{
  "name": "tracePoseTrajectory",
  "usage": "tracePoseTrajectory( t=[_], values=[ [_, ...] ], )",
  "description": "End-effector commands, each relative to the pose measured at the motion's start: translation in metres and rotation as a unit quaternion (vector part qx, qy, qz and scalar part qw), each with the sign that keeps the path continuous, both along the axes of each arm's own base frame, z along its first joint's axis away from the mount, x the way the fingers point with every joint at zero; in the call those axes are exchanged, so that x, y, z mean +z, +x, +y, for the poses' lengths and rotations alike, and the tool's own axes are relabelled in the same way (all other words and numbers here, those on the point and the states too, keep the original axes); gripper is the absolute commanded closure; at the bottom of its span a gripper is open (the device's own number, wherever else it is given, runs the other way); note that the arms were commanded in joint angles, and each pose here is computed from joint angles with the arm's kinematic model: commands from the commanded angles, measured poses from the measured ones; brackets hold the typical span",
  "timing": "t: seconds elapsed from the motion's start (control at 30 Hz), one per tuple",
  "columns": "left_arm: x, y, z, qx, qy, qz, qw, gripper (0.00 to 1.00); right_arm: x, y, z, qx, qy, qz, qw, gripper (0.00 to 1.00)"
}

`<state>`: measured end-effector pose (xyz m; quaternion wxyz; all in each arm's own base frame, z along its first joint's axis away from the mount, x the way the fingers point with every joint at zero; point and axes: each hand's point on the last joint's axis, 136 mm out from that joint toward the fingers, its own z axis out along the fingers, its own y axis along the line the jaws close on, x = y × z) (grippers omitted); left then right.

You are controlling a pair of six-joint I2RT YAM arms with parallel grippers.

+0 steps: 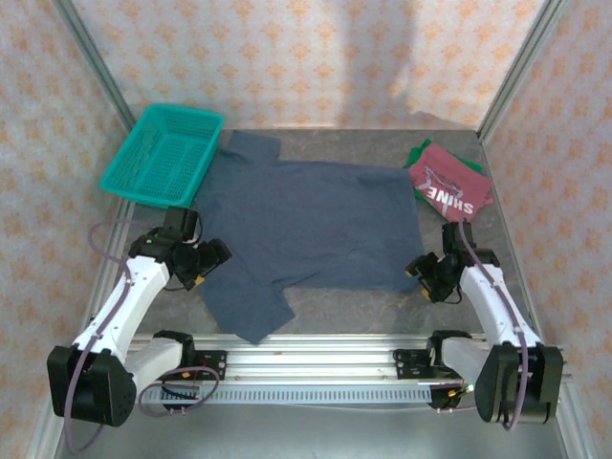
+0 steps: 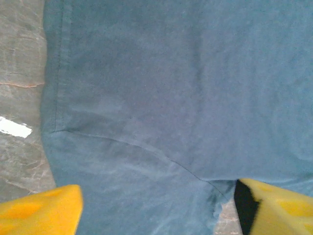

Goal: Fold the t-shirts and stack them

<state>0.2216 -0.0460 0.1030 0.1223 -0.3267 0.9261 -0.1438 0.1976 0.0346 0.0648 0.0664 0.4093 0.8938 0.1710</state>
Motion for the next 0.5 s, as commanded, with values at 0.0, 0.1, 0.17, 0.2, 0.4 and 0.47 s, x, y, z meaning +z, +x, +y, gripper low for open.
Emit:
tracePoseTrajectory(
  t=[0.0,0.1,0.17,0.2,0.4,0.47],
  values=[
    [-0.018,0.018,0.0,0.005,0.005,-0.012,1.0,0.29,0.002,0.037,-0.015,-0.016,-0.033,-0.048,0.998,0.51],
    [-0.039,0.017,0.007,0.01,0.025,0.011,1.0,0.34,-0.01,0.044,-0.019,-0.003,-0.046,-0.021,0.999,0.62],
    [-0.046,0.014,0.01,0.011,0.034,0.026,0.999,0.35,-0.017,0.046,-0.02,0.003,-0.05,-0.003,0.999,0.66],
    [-0.049,0.011,0.012,0.012,0.039,0.033,0.999,0.36,-0.02,0.046,-0.021,0.003,-0.052,0.003,0.999,0.67],
    [-0.073,0.006,0.022,0.014,0.071,0.063,0.995,0.43,-0.033,0.052,-0.024,-0.001,-0.06,0.01,0.998,0.79],
    [-0.081,0.013,0.023,0.016,0.073,0.071,0.995,0.43,-0.036,0.057,-0.026,-0.004,-0.065,0.01,0.998,0.8]
  ],
)
